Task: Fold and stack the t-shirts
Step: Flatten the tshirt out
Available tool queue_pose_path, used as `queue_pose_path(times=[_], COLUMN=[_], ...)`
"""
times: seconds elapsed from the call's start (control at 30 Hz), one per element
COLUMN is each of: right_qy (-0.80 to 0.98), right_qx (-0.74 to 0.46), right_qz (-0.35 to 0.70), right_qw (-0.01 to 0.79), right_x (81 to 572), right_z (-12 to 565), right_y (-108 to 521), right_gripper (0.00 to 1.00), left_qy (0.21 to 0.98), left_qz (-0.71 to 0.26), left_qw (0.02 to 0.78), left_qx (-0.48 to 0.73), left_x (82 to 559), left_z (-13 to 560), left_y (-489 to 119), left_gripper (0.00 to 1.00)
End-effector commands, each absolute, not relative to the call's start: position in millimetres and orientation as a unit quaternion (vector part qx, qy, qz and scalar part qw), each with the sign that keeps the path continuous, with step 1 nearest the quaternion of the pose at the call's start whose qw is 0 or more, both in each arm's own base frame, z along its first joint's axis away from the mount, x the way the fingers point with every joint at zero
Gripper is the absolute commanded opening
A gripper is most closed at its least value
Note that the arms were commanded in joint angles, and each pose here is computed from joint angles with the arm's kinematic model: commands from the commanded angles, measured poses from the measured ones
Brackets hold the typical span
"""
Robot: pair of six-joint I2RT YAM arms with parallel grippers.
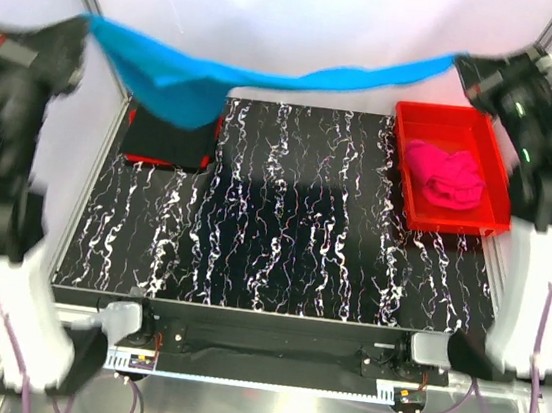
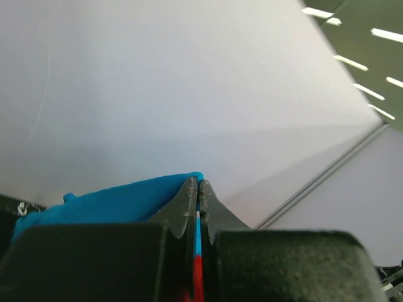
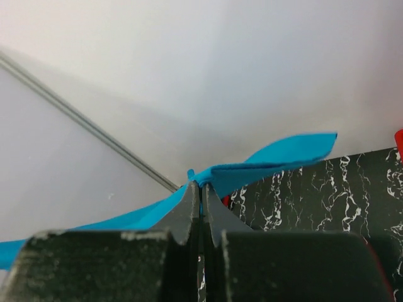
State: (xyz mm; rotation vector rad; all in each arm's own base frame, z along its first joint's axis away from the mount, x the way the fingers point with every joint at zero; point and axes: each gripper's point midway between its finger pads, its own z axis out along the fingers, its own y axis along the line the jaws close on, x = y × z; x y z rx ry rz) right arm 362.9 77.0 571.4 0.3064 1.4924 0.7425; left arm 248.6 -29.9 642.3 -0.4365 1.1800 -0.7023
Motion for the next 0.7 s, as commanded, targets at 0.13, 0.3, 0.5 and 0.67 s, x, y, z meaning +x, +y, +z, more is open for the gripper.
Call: queue_pose_path(times=[0.13, 0.3, 0.5, 0.67], right_qy=[0.640, 0.651, 0.665, 0.688], right_qx=[0.135, 0.147, 0.155, 0.156], right_qz=[0.281, 0.261, 0.248, 0.243], right_qw=[0.702, 0.697, 0.687, 0.665], right_x=[240.1, 202.5, 208.7, 270.0], right_z=[582.0, 570.9, 556.2, 531.9], right_y=[55.4, 47.6, 44.5, 47.7], right_gripper=[0.00, 0.00, 0.00, 0.00], left_qy=[0.487, 0.506, 0.546, 0.567], left_qz=[-0.276, -0.289, -0.302, -0.276], left_qw=[0.802, 0.782, 0.753, 0.747], left_qx=[-0.209, -0.221, -0.210, -0.207], left_x=[132.6, 114.7, 137.5, 182.6], left_z=[642.3, 627.4, 622.3, 617.4], left_y=[-19.3, -24.5, -34.7, -27.2], left_gripper=[0.00, 0.00, 0.00, 0.00])
